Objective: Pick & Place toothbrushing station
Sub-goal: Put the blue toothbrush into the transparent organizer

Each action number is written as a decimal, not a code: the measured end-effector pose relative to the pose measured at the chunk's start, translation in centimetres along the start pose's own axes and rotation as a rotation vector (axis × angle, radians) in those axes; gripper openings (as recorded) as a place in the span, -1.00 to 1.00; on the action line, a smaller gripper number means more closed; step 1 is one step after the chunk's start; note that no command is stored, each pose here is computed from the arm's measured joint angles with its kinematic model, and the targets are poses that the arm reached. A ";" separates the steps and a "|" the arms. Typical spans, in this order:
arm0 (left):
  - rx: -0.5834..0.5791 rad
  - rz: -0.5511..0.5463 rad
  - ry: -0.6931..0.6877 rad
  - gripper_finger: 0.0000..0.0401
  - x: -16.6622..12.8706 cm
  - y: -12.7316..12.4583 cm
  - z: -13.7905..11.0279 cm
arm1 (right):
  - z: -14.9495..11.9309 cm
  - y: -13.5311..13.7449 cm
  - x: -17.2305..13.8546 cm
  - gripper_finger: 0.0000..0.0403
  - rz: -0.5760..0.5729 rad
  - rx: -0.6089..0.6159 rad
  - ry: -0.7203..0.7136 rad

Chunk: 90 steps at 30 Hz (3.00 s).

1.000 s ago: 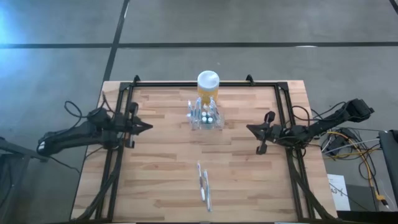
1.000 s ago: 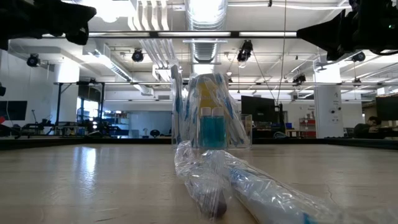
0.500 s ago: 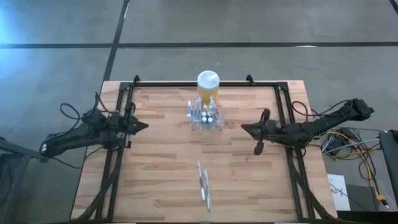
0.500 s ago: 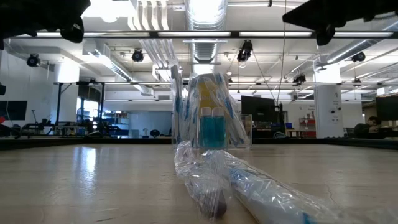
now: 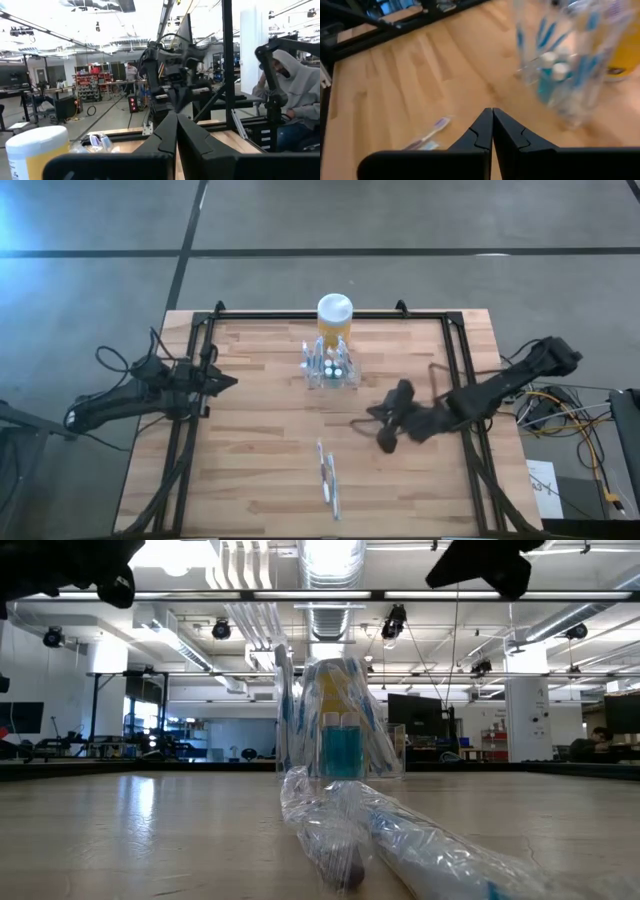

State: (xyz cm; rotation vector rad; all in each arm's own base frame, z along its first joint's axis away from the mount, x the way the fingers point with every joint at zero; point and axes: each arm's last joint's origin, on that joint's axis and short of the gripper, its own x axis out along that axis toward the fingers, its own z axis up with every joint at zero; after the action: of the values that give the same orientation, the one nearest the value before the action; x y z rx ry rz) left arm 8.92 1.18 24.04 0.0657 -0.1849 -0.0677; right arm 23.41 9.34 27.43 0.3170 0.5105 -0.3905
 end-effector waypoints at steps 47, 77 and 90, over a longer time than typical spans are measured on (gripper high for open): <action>-0.050 0.001 0.008 -0.94 0.0 0.0 -0.3 | -7.4 14.6 16.6 -0.03 -0.096 0.408 0.751; -0.051 0.001 0.031 -0.94 0.1 0.0 -1.2 | -8.6 12.4 17.3 -0.91 -0.153 0.087 0.832; -0.073 0.001 0.037 -0.94 0.2 0.0 -1.4 | -1.0 12.2 10.1 -0.91 -0.102 -0.202 0.436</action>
State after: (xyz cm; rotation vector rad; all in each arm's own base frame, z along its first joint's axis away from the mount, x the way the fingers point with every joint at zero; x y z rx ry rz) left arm 9.34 1.28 22.66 -0.0056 -0.1450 -0.0725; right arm 36.44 17.60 23.62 0.1798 0.9894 -0.3656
